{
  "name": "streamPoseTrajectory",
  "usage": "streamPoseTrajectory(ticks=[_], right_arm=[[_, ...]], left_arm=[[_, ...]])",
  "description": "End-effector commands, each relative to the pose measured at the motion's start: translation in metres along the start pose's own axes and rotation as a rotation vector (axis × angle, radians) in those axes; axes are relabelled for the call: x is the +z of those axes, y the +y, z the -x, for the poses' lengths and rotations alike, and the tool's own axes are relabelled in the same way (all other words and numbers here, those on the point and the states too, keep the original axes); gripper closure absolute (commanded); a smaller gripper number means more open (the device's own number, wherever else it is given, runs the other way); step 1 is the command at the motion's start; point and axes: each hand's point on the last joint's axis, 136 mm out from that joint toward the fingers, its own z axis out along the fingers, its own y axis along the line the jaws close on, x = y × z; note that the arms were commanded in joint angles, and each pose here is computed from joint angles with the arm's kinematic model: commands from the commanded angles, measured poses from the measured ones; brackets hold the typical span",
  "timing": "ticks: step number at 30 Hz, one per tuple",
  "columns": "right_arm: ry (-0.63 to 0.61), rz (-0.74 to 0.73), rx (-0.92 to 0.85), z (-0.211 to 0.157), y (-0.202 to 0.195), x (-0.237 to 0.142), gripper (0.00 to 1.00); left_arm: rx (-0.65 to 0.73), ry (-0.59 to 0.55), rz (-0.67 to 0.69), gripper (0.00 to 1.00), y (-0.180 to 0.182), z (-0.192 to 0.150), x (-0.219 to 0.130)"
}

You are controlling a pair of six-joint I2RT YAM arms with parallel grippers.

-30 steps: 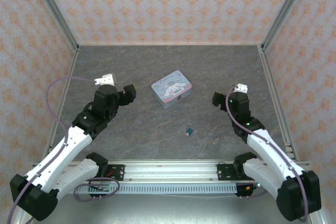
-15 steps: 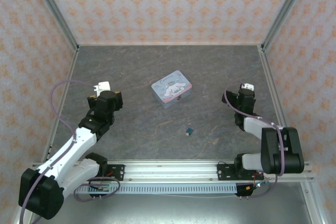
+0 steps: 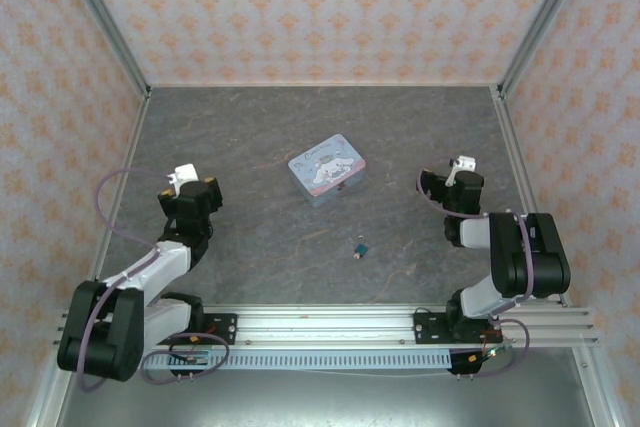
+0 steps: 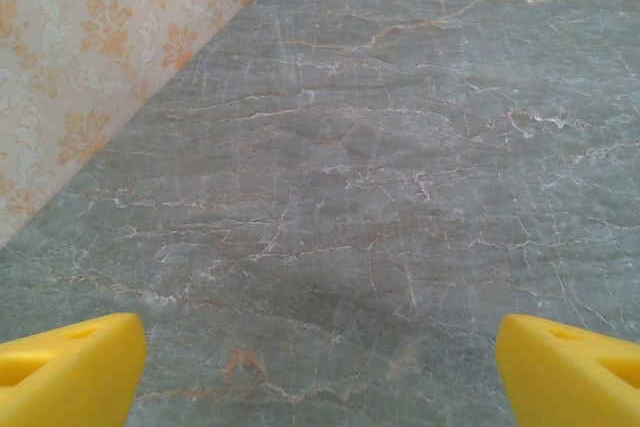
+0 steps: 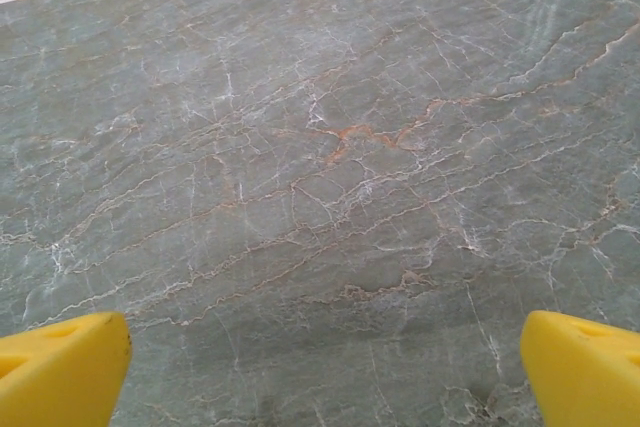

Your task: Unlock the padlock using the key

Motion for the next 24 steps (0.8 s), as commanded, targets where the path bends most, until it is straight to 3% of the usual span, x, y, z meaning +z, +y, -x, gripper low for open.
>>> streamPoseTrajectory(ticks=[1,6,11,14,17,24], right_arm=[[-0.066,0.026,-0.017,0.022,0.005,0.001,0.01],[-0.065,0.027,-0.017,0.022,0.005,0.001,0.01],[-0.065,0.027,-0.018,0.021,0.005,0.001,0.01],[-0.062,0.026,-0.018,0.021,0.005,0.001,0.01],[-0.064,0.026,-0.02,0.022,0.006,0.001,0.01],[-0.061,0.004,-0.033,0.02,0.006,0.002,0.01]], left_arm=[[-0.049,-0.114,-0.068,0.1,-0.011,0.027,0.006],[-0.045,-0.136,-0.106,0.09,-0.021,0.031,0.019],[-0.032,-0.147,-0.134,0.09,-0.03,0.012,0.037],[0.022,-0.07,-0.177,0.1,-0.046,0.013,0.048],[0.052,-0.059,-0.197,0.0,-0.053,0.012,0.048],[0.082,-0.05,-0.208,0.0,-0.06,0.012,0.047]])
